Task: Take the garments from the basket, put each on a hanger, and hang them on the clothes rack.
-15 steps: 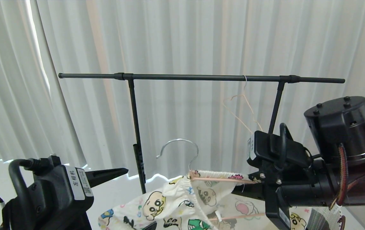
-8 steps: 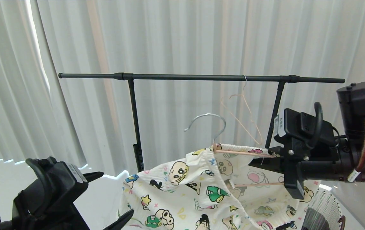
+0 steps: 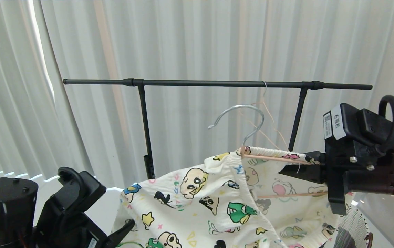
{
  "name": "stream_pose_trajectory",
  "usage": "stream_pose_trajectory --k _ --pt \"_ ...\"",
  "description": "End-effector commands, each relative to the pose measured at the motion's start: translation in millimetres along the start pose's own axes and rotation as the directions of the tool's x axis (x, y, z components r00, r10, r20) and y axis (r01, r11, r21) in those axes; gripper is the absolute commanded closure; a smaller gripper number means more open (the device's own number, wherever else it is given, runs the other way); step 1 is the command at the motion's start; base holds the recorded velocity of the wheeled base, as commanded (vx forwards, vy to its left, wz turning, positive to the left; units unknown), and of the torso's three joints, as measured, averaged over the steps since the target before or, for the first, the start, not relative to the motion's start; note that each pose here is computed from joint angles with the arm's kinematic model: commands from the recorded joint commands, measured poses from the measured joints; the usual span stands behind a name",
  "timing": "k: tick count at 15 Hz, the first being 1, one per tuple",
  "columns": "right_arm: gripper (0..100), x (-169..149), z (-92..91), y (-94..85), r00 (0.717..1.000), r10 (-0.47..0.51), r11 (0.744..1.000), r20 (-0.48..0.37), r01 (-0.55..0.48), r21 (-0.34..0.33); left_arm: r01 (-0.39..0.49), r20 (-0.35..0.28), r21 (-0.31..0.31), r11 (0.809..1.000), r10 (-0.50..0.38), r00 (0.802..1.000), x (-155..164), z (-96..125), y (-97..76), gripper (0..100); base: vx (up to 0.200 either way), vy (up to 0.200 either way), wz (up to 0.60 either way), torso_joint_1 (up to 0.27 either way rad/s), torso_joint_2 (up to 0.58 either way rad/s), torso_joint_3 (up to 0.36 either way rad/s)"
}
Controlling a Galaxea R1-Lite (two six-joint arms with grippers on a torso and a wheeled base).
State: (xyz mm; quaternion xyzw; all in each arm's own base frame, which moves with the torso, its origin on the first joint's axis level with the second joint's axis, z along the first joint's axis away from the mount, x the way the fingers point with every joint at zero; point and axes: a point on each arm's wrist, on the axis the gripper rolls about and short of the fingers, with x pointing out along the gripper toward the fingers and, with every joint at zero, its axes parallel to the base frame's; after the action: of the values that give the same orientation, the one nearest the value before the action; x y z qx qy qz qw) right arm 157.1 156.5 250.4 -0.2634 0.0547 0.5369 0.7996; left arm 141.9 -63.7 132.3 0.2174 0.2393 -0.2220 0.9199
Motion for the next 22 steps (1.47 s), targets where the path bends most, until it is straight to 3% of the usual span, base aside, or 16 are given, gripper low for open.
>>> stream_pose_trajectory --k 1,4,9,14,15,17,18,22 --pt "100 -2 1.8 1.5 1.000 0.003 1.000 0.009 -0.003 -0.005 0.010 -0.032 -0.006 1.000 -0.010 0.999 12 -1 -0.7 100 0.000 0.000 0.00 0.000 0.00 0.000" --pt "100 -2 1.9 1.3 1.000 -0.001 1.000 0.009 0.001 -0.001 -0.001 -0.043 -0.018 1.000 0.000 0.999 13 -4 0.8 100 0.000 0.000 0.00 0.000 0.00 0.000" --pt "100 -4 -2.7 -5.8 0.999 -0.038 0.999 -0.006 0.038 0.022 -0.127 -0.146 -0.105 0.986 0.111 0.983 17 -23 24.5 100 0.000 0.000 0.00 0.000 0.00 0.000" --pt "100 -4 -1.1 -9.9 0.997 -0.073 0.995 0.018 0.072 0.075 -0.121 -0.140 -0.100 0.988 0.106 0.984 15 -23 22.5 100 0.000 0.000 0.00 0.000 0.00 0.000" --pt "100 -4 -1.5 -9.7 0.997 -0.074 0.994 0.016 0.072 0.078 -0.123 -0.121 -0.101 0.987 0.111 0.987 12 -21 22.3 0 0.000 0.000 0.00 0.000 0.00 0.000" --pt "100 -4 -1.8 -9.5 0.997 -0.073 0.994 0.015 0.072 0.079 -0.130 -0.103 -0.112 0.985 0.119 0.988 8 -20 22.2 0 0.000 0.000 0.00 0.000 0.00 0.000" --pt "100 -4 -3.3 -8.9 0.997 -0.075 0.993 0.009 0.074 0.090 -0.134 -0.085 -0.158 0.978 0.122 0.989 5 -19 22.1 0 0.000 0.000 0.00 0.000 0.00 0.000" --pt "100 -7 -6.5 -14.0 0.990 -0.141 0.977 -0.027 0.143 0.161 -0.156 -0.002 -0.213 0.964 0.160 0.987 -9 -9 24.6 0 0.000 0.000 0.00 0.000 0.00 0.000"
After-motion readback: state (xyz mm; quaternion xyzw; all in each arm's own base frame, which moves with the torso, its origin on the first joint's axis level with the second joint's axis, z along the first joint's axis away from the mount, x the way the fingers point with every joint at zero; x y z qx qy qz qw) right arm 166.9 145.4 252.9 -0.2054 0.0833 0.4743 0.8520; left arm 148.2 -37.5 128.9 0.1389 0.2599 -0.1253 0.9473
